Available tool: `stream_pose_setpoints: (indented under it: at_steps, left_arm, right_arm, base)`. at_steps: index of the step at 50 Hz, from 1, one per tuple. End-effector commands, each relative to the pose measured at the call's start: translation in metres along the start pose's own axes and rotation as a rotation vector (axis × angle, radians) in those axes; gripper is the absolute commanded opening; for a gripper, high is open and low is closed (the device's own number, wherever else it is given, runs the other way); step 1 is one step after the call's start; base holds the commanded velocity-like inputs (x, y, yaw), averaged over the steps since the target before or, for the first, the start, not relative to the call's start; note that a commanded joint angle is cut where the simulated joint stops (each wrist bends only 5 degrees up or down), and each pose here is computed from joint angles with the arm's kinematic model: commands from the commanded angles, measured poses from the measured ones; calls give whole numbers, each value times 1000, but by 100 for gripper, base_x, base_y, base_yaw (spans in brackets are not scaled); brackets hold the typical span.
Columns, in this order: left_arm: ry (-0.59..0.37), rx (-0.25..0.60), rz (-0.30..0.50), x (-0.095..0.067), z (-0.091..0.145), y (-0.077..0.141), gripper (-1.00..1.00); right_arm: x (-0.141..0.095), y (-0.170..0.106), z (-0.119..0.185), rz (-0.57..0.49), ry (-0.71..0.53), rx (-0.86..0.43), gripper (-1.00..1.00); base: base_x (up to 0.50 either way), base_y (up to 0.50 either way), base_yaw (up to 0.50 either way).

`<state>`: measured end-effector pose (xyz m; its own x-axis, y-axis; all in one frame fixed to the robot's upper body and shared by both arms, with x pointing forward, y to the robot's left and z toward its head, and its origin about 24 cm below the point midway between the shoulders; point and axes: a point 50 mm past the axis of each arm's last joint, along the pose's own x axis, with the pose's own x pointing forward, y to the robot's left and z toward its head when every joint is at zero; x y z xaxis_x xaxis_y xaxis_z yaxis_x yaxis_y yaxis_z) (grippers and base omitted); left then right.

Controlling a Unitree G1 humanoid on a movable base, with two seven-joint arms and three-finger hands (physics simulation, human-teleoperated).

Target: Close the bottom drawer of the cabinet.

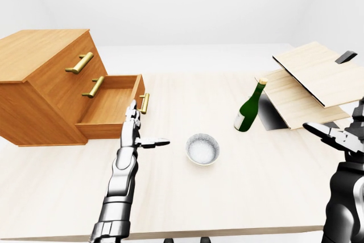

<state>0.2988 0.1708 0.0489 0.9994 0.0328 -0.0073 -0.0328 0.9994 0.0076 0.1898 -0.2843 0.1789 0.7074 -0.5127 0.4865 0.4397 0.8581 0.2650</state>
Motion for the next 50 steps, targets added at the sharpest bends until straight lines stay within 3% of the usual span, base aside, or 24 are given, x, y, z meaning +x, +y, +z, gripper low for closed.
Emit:
stream_pose_setpoints:
  at_steps: [1, 8, 16, 28, 50]
  left_arm:
    - [-12, 29, 39, 34, 15, 8, 100]
    - [-8, 51, 51, 55, 21, 13, 100]
    - [165, 83, 51, 68, -1, 15, 100]
    - [369, 118, 30, 54, -43, 9, 100]
    - [404, 95, 63, 52, -47, 20, 100]
  right_arm:
    - [-1, -1, -3, 0, 14, 3, 100]
    - [-1, -2, -3, -2, 14, 5, 100]
    - [-1, -2, -2, -2, 10, 5, 100]
    - [-2, -2, -5, 1, 25, 4, 100]
    - [0, -1, -5, 5, 24, 4, 100]
  base:
    - [0, 0, 0]
    - [0, 0, 0]
    - [0, 0, 0]
    - [0, 0, 0]
    - [0, 0, 0]
